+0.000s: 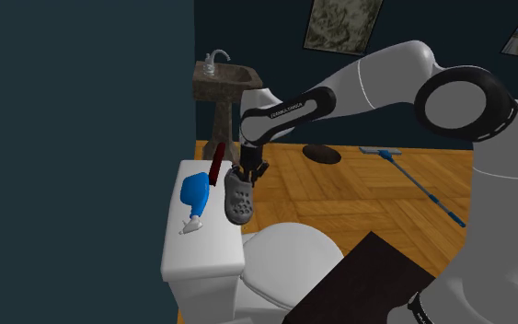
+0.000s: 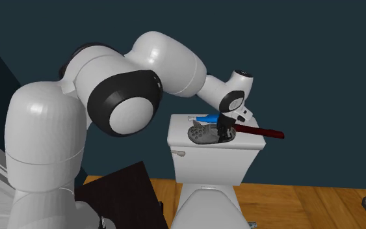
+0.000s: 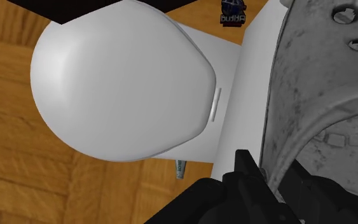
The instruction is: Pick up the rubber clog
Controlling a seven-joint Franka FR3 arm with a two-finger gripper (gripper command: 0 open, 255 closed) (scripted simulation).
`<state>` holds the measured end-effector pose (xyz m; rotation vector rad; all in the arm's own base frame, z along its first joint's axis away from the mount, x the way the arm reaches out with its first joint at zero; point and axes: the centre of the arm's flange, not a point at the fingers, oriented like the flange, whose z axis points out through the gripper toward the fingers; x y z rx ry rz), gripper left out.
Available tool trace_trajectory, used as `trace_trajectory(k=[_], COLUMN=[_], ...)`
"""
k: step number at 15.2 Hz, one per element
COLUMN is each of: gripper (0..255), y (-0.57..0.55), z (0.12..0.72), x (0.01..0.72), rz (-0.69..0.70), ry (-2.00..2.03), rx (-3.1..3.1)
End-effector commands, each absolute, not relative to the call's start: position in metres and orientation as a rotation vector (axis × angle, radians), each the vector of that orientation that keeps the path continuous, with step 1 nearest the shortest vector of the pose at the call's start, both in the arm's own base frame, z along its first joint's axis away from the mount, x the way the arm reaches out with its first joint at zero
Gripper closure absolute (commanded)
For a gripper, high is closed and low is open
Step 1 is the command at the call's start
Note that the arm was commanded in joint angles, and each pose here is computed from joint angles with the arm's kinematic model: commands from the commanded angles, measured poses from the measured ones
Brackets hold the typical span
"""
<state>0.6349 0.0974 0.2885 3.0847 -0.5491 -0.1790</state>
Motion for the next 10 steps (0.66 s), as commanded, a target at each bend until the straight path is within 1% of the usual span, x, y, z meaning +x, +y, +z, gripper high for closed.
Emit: trace_trajectory(k=[1, 8, 10], gripper=[255, 255, 255], y=[0.097, 0.097, 0.097], z=[0.300, 0.337, 0.338], x=[0.635, 0.635, 0.635], rz=[-0.179, -0.179, -0.179], ry=[-0.549, -0.549, -0.549], rx=[3.085, 3.085, 3.085])
